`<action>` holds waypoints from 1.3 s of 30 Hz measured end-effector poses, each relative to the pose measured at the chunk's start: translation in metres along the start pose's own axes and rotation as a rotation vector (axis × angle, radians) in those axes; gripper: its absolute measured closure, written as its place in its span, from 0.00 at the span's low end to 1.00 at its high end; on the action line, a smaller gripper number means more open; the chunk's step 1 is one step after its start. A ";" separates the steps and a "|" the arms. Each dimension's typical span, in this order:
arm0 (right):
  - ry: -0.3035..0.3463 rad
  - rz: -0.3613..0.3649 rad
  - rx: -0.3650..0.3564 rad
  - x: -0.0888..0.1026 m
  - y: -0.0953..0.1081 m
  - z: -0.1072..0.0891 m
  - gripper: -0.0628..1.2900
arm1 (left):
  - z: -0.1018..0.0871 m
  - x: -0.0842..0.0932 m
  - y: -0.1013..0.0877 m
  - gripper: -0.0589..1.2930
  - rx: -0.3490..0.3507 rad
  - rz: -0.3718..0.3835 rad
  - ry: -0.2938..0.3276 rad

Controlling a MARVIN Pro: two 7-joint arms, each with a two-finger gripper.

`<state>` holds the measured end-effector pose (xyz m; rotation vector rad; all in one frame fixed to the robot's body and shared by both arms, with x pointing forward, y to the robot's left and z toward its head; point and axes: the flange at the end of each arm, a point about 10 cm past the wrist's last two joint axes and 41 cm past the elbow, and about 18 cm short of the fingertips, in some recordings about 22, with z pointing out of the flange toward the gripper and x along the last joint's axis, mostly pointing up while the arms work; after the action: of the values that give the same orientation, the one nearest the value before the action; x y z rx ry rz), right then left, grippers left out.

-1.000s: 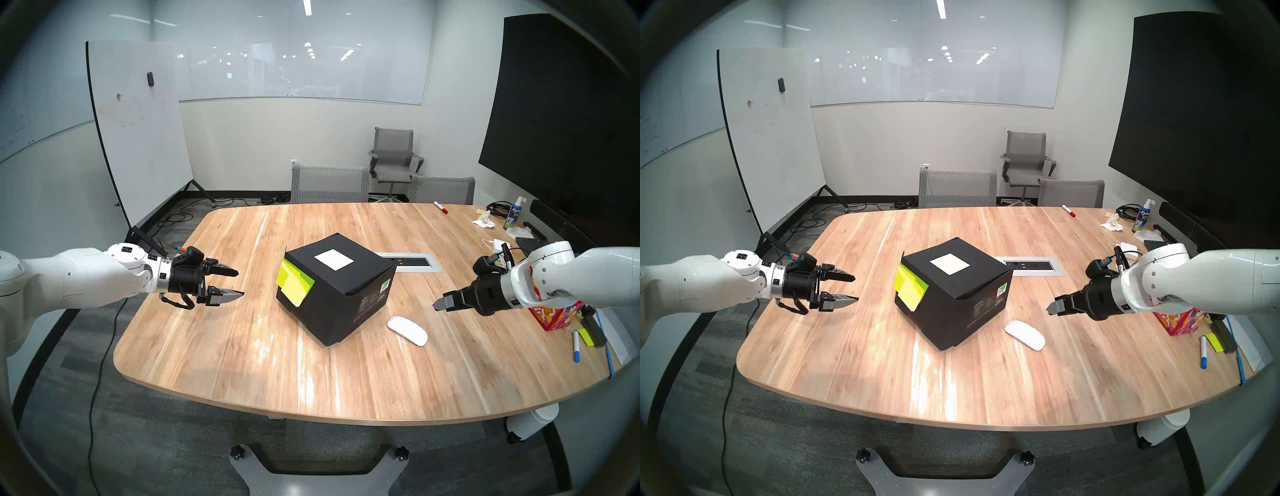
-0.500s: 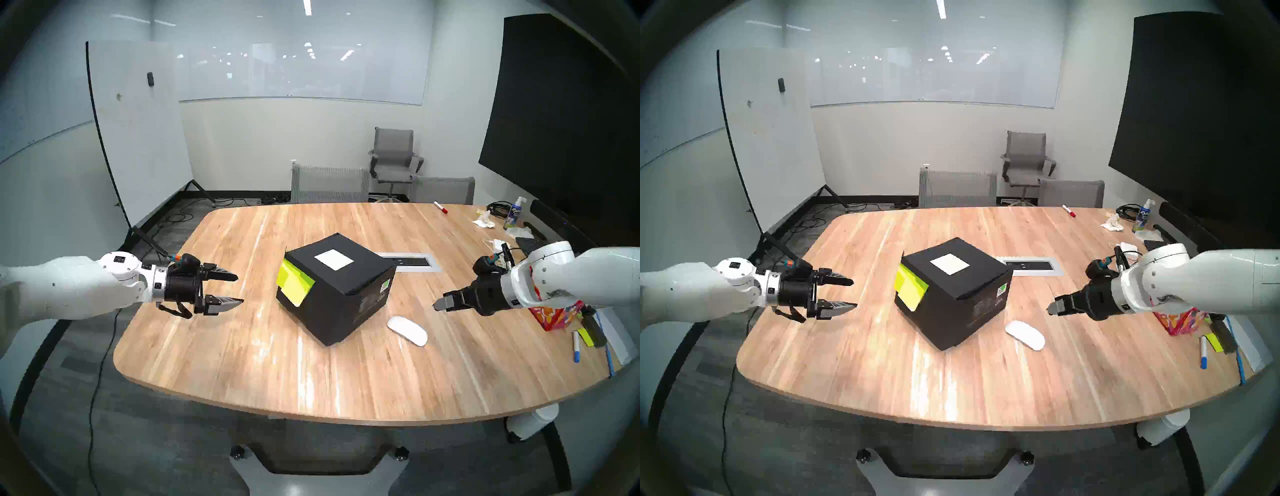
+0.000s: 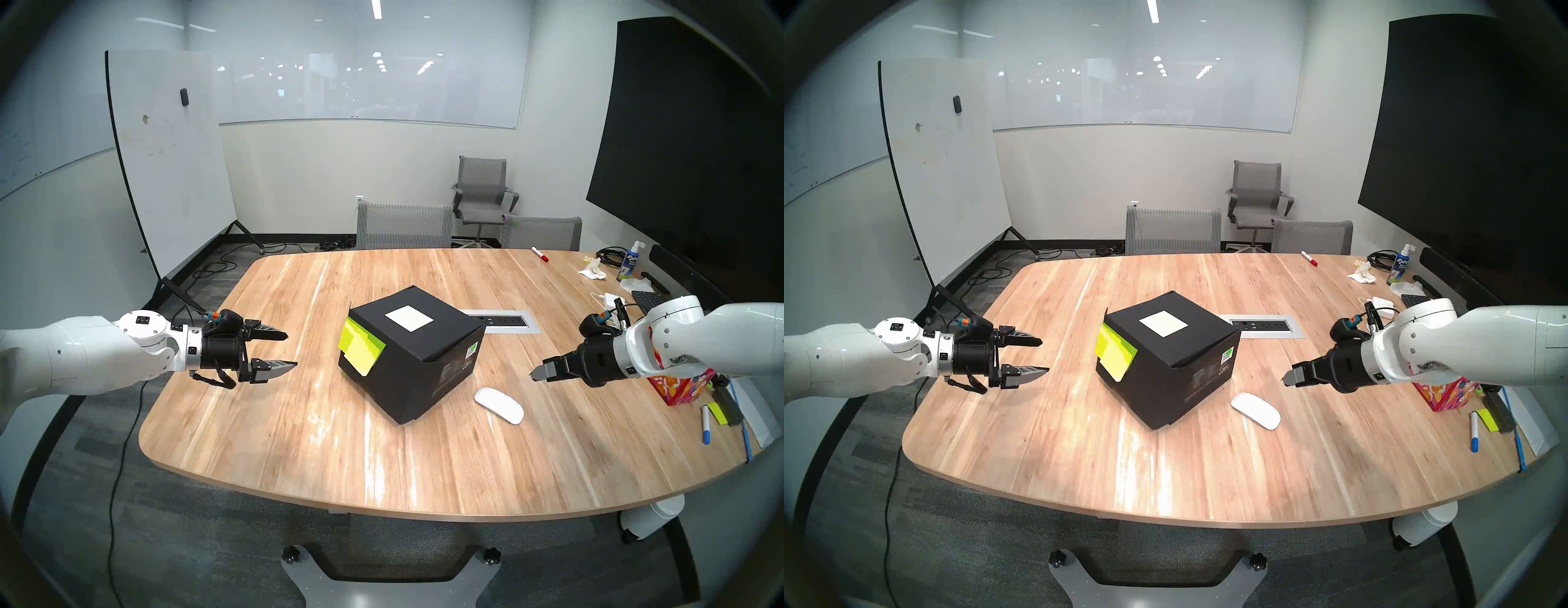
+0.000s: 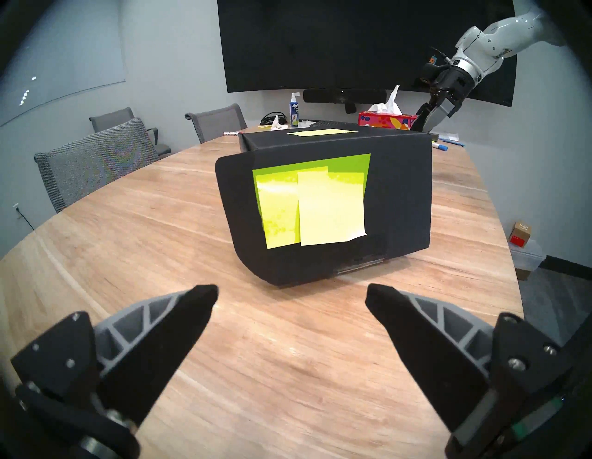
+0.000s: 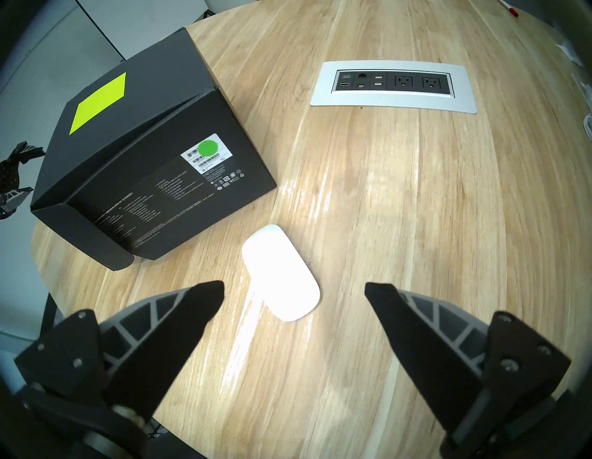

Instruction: Open the box and place the mouse inside

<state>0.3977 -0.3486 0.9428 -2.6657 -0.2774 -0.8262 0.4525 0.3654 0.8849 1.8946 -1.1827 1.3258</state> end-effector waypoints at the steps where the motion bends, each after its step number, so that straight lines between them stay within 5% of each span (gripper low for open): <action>1: 0.000 0.000 0.000 0.000 0.000 0.000 0.06 | 0.000 0.000 0.000 0.02 0.001 0.000 0.000; 10: 0.000 0.000 0.000 0.000 0.000 0.000 0.06 | -0.002 0.001 0.001 0.02 -0.009 -0.005 -0.012; 24: 0.000 0.000 0.000 0.000 0.000 0.000 0.06 | 0.000 -0.019 0.017 0.02 -0.060 0.040 -0.170; 39: 0.000 0.000 0.000 0.000 0.000 0.000 0.06 | 0.011 -0.041 0.073 0.02 -0.105 0.096 -0.265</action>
<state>0.3976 -0.3485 0.9428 -2.6657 -0.2776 -0.8261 0.3879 0.3365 0.8392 2.0026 -1.4613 1.0590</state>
